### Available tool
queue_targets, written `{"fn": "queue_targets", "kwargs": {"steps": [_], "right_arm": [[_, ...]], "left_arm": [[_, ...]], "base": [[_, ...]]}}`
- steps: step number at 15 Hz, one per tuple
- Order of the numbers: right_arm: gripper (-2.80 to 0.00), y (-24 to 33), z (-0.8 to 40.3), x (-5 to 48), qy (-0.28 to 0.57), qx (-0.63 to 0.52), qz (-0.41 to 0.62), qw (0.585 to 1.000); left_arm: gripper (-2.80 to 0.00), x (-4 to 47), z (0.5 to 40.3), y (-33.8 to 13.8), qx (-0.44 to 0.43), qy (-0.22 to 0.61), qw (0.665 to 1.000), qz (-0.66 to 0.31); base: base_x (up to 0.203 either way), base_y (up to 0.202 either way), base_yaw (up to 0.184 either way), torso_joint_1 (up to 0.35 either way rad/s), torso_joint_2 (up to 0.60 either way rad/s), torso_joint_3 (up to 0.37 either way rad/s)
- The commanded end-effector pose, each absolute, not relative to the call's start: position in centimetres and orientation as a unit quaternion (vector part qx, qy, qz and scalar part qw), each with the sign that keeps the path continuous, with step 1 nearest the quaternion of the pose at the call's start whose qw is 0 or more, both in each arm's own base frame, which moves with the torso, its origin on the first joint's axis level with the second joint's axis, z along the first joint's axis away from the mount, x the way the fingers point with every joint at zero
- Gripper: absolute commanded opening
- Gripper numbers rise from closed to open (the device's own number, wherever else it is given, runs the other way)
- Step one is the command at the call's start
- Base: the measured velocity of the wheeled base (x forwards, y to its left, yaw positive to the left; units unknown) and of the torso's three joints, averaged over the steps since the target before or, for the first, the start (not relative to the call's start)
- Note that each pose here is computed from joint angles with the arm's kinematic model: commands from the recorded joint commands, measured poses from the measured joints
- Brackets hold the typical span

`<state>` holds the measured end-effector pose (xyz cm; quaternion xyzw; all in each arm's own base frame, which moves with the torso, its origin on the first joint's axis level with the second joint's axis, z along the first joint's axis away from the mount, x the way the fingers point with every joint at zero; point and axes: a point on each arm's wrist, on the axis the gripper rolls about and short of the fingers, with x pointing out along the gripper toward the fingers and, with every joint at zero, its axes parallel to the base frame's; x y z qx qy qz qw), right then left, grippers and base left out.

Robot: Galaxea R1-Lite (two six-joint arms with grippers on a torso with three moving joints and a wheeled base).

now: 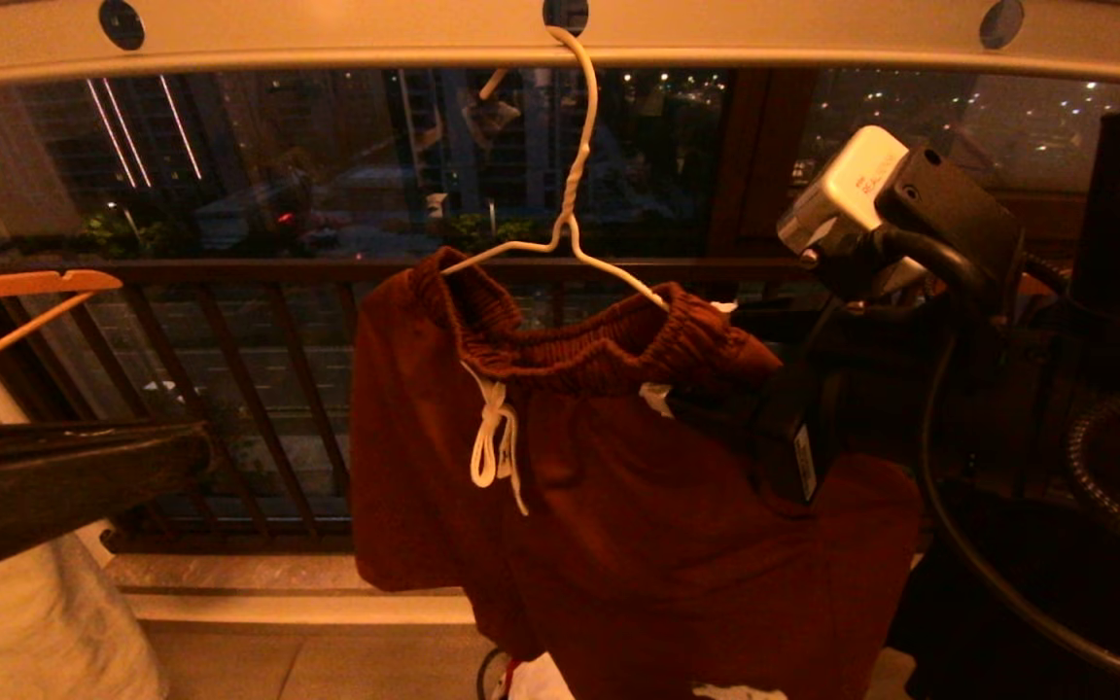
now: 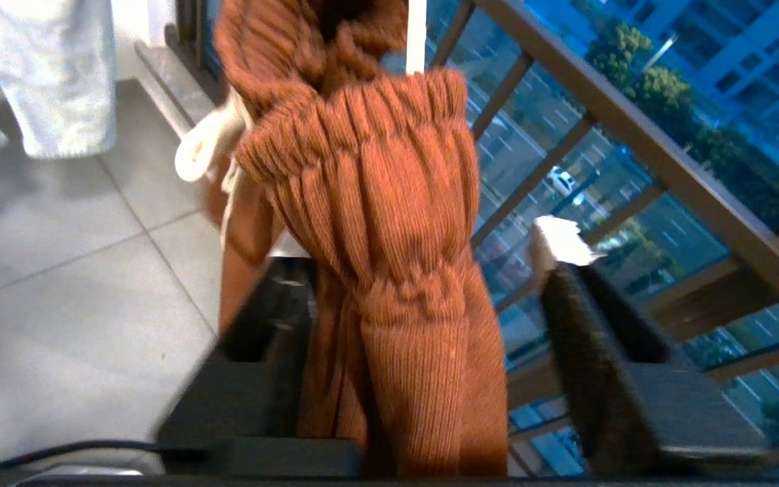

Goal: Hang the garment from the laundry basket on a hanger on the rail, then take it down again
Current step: Hang the clothes rack on the clothesline

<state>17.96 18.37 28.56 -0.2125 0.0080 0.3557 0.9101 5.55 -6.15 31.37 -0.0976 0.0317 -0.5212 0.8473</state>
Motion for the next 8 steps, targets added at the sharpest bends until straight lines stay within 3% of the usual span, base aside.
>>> {"fn": "queue_targets", "kwargs": {"steps": [1, 8], "right_arm": [[0.00, 18.1, 28.3, 17.7, 0.010, -0.215, 0.356, 0.909], [0.00, 16.6, 26.3, 16.3, 0.037, -0.223, 0.360, 0.905]], "left_arm": [[-2.80, 5.6, 31.3, -6.2, -0.098, 0.033, 0.847, -0.522], [-2.80, 5.5, 31.4, -6.1, -0.098, 0.031, 0.847, -0.522]], "base": [[0.000, 0.000, 0.000, 0.000, 0.00, 0.000], [0.000, 0.000, 0.000, 0.000, 0.00, 0.000]]}}
